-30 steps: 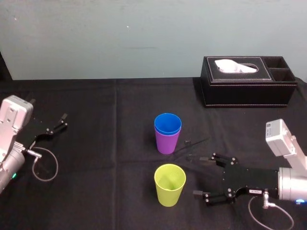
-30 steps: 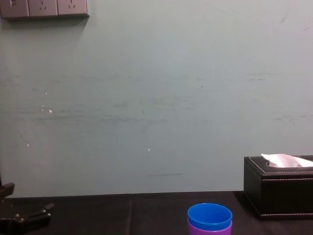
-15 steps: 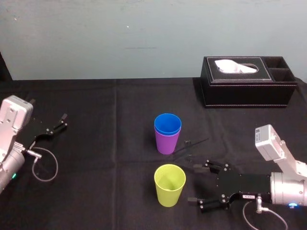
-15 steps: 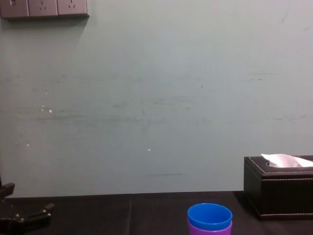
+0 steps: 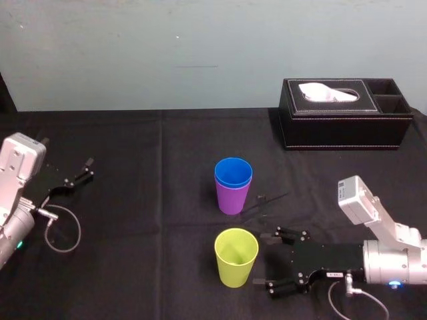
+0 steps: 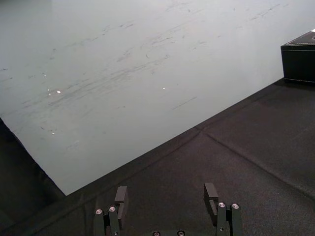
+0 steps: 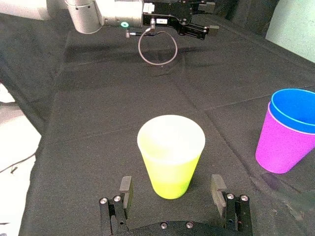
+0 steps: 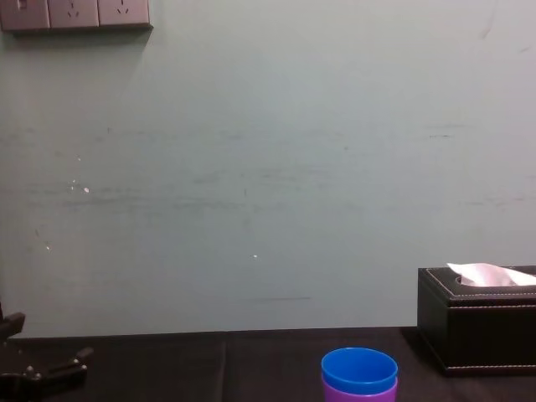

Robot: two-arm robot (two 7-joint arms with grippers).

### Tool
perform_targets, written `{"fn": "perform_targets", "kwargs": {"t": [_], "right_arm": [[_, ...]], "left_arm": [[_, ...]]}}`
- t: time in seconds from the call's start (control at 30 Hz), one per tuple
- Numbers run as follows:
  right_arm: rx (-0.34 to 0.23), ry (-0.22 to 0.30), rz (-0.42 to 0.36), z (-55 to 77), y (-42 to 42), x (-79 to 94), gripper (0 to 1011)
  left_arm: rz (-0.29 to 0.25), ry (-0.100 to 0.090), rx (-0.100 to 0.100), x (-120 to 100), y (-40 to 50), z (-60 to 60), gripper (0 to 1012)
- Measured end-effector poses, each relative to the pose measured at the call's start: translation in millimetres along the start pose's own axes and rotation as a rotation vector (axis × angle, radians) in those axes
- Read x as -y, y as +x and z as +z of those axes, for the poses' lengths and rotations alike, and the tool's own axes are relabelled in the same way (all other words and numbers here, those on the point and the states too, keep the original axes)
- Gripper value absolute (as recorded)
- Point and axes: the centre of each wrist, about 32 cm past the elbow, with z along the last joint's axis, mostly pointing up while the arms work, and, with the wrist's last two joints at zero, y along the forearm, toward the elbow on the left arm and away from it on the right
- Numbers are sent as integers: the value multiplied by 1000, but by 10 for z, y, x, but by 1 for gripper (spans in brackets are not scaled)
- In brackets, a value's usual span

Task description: Stack the three plastic cups sequentially using one hand.

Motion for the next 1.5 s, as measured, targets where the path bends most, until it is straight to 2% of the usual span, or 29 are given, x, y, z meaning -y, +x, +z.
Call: {"fn": "perform_targets", "kwargs": {"t": [0.23,0.7,1.1,1.33,1.5], "right_arm": [[3,-4,13,3,50,-76,1004],[29,6,39,99,139,-225,1004],[31,13,74,154,181,-372,1004],[30,12,74,153,182,-369,1004],[30,13,73,153,181,-365,909]], "left_arm": [[0,0,0,0,0,0,1011],[0,0,0,0,0,0,1011],[0,0,0,0,0,0,1011],[0,0,0,0,0,0,1011],[0,0,0,0,0,0,1011]]}}
